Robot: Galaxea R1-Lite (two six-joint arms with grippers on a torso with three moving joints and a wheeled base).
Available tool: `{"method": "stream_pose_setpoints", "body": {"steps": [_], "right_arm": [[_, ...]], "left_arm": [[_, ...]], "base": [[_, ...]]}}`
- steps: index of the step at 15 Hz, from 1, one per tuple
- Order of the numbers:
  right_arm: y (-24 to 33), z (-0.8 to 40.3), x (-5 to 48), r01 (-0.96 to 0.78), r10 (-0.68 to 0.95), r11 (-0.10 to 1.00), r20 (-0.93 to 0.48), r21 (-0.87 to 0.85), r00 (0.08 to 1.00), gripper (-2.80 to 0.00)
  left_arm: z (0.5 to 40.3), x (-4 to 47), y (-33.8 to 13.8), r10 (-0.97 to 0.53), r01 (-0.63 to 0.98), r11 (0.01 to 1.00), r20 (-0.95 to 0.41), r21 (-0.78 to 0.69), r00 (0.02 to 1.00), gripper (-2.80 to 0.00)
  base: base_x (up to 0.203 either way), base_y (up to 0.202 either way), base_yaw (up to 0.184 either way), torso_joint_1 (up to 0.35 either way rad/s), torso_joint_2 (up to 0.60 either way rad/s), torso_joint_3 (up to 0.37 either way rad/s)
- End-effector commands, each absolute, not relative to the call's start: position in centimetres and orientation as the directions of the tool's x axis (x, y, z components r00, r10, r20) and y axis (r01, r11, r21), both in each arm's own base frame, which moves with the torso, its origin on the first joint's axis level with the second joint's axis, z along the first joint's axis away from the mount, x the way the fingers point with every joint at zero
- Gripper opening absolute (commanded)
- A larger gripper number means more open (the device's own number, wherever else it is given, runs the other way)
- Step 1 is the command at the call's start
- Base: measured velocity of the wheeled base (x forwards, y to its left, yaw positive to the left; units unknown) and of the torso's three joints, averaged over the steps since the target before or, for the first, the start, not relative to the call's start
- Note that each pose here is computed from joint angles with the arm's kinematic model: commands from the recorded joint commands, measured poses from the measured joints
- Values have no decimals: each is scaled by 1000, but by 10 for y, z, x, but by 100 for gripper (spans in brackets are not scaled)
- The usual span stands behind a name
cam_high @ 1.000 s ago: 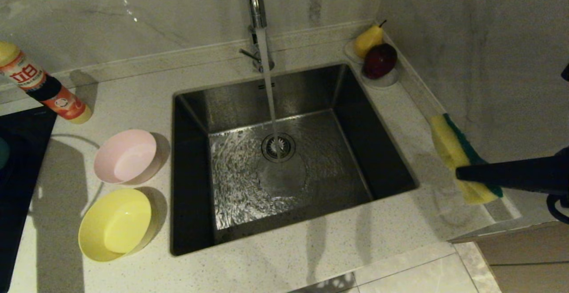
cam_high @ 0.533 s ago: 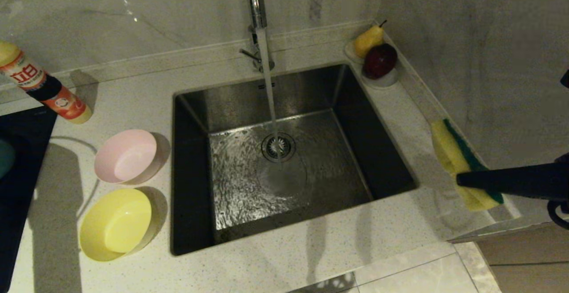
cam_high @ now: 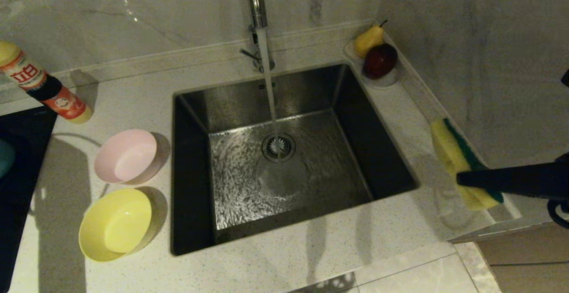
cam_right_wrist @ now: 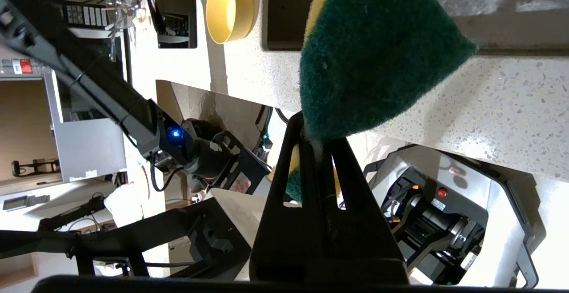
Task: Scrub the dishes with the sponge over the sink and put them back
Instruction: Place the bowl on the table
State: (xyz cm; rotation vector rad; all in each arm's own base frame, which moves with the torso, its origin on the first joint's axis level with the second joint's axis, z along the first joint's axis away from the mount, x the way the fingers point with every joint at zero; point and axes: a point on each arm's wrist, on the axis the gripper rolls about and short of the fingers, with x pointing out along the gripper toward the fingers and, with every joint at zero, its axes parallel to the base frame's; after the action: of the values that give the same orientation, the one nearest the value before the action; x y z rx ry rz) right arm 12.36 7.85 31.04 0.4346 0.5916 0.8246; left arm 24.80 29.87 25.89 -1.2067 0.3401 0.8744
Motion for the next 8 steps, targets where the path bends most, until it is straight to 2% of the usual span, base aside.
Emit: {"method": "stream_pose_setpoints", "body": {"steps": [1, 3, 4, 6, 8], "right_arm": [[79, 310, 124, -549, 784, 607, -319, 575, 532, -280], [78, 312, 123, -551, 783, 607, -313, 572, 538, -280], [78, 313, 123, -551, 781, 609, -310, 570, 543, -280], [77, 311, 123, -544, 776, 615, -315, 570, 547, -280], [75, 314, 119, -552, 778, 611, -300, 568, 552, -280]], "left_arm": [[311, 222, 266, 446, -673, 170, -552, -720, 704, 0], [339, 204, 243, 468, -636, 257, -482, -728, 741, 0], [350, 197, 233, 479, -624, 296, -453, -723, 752, -280], [368, 179, 203, 467, -619, 398, -432, -677, 772, -280], [373, 174, 163, 346, -579, 565, -468, -588, 813, -280]], "base": [[0, 0, 0, 0, 0, 0], [0, 0, 0, 0, 0, 0], [0, 0, 0, 0, 0, 0], [0, 0, 0, 0, 0, 0], [0, 0, 0, 0, 0, 0]]}}
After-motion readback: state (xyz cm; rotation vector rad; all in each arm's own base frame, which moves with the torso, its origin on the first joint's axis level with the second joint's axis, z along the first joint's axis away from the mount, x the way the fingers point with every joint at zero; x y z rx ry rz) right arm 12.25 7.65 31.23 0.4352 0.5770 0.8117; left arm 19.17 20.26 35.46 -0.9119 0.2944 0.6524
